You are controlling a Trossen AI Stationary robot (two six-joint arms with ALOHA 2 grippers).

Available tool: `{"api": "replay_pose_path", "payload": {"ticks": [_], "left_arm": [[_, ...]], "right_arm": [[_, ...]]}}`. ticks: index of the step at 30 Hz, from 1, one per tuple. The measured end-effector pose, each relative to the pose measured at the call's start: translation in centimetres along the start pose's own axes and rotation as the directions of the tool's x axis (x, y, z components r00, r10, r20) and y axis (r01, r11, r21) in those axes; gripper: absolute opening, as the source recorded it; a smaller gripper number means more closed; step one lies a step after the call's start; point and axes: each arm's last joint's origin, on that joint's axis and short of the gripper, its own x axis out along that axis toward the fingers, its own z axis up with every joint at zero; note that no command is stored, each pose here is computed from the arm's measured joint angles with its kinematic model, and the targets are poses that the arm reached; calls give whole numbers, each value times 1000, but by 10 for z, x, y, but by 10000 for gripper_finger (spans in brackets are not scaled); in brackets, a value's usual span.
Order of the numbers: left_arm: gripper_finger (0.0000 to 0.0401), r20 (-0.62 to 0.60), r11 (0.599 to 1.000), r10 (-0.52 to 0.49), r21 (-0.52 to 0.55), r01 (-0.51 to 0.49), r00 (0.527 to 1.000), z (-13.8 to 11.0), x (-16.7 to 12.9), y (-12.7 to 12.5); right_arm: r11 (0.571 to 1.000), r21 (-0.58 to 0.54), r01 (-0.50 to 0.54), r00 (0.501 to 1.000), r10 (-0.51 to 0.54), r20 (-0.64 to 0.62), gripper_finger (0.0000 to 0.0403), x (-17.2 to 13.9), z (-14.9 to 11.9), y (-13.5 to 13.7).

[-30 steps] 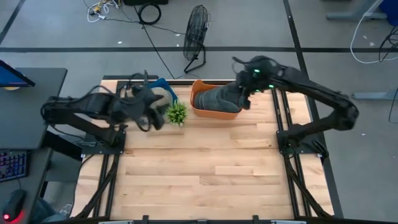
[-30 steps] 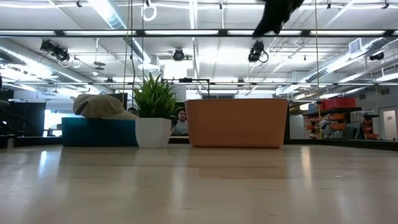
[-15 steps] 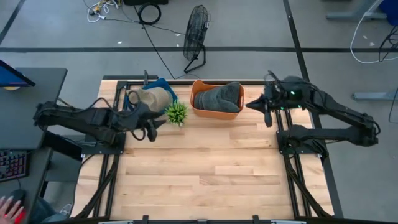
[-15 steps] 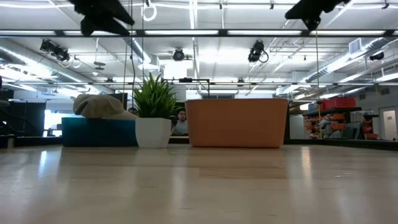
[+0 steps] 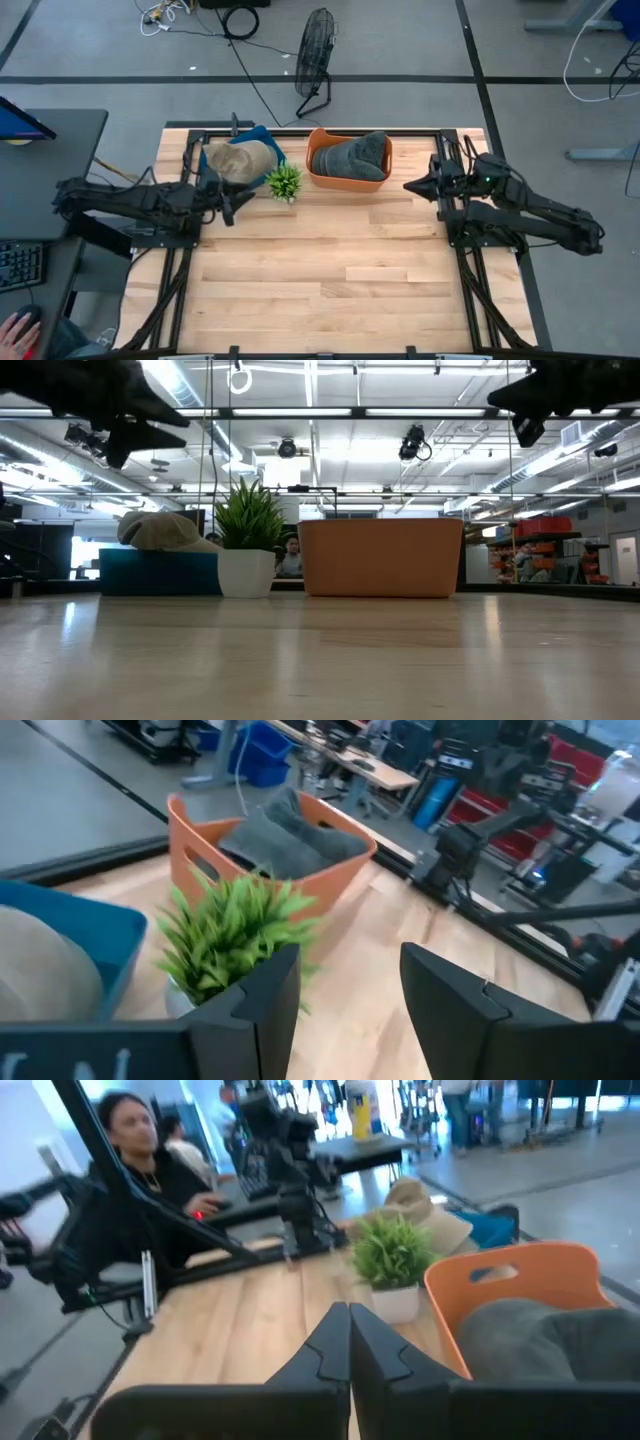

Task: Pick & Place hat
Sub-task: Return to Home Position

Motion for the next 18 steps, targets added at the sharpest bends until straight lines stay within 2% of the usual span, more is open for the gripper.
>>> {"api": "replay_pose_path", "payload": {"ticks": [7, 11, 18], "left_arm": [[177, 3, 1000, -27, -8, 27, 1000, -22, -1, 14], [177, 37, 999, -41, -2, 41, 998, -22, -7, 17], [177, 91, 997, -70, 47, 65, 993, -16, -17, 21]], "right_arm": [[1000, 8, -10, 999, 10, 44, 0, -2, -23, -4], [1000, -7, -21, 997, 22, 77, 0, -7, -25, -2], [990, -49, -134, 984, 138, 111, 0, -18, -25, 6]]}}
